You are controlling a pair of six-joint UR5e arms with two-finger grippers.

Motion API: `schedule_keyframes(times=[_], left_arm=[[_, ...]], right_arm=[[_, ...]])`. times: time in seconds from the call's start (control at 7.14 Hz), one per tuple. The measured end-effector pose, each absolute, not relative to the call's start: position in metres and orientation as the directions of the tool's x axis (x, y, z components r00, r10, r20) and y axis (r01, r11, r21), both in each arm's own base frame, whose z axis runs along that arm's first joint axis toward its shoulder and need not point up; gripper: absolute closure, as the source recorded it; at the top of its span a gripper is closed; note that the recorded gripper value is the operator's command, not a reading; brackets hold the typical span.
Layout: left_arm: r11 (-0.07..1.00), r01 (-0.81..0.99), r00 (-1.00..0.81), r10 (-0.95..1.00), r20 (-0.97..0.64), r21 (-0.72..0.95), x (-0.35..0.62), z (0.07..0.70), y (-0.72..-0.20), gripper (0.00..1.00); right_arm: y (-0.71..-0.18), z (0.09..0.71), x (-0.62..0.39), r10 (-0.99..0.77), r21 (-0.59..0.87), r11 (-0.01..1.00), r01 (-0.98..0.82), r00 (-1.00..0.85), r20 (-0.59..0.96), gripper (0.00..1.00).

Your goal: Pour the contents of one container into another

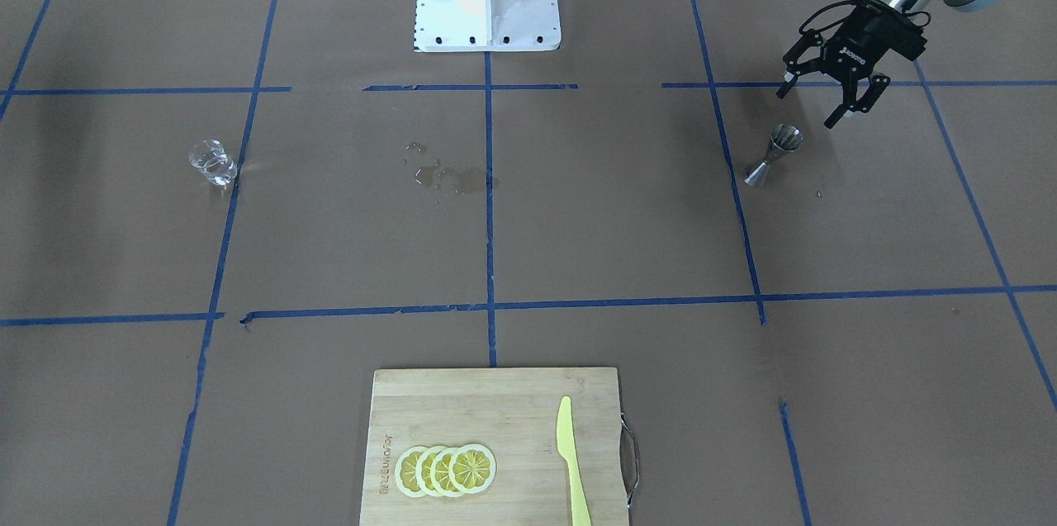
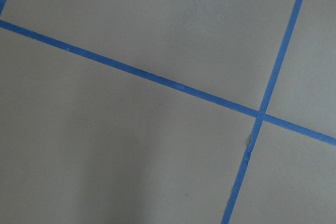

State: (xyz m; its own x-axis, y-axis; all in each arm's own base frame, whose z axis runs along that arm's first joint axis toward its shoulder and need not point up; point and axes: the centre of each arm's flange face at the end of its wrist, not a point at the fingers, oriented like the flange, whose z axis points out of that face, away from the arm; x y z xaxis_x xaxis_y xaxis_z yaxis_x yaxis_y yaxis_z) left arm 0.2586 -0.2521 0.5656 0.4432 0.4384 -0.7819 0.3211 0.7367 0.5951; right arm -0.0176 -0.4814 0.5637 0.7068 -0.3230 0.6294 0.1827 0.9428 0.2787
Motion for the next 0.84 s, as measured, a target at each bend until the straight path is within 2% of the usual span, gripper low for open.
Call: schedule_keyframes(times=[0.14,0.42,0.84], left_arm=[[0.709,0.382,0.464,0.407,-0.787,0.593,0.27,0.564,-0.243,0.07],[0.602,0.498,0.533,0.356,-0.768,0.624,0.284,0.56,-0.23,0.01],[0.488,0.548,0.596,0.341,-0.727,0.679,0.311,0.556,-0.227,0.0]], right_arm=[[-0.481,0.564,-0.018,-0.323,0.278,0.943,0.183,0.707,0.629,0.0],[-0.483,0.565,-0.018,-0.323,0.277,0.943,0.184,0.709,0.627,0.0],[-0.484,0.568,-0.018,-0.319,0.271,0.945,0.184,0.711,0.627,0.0]])
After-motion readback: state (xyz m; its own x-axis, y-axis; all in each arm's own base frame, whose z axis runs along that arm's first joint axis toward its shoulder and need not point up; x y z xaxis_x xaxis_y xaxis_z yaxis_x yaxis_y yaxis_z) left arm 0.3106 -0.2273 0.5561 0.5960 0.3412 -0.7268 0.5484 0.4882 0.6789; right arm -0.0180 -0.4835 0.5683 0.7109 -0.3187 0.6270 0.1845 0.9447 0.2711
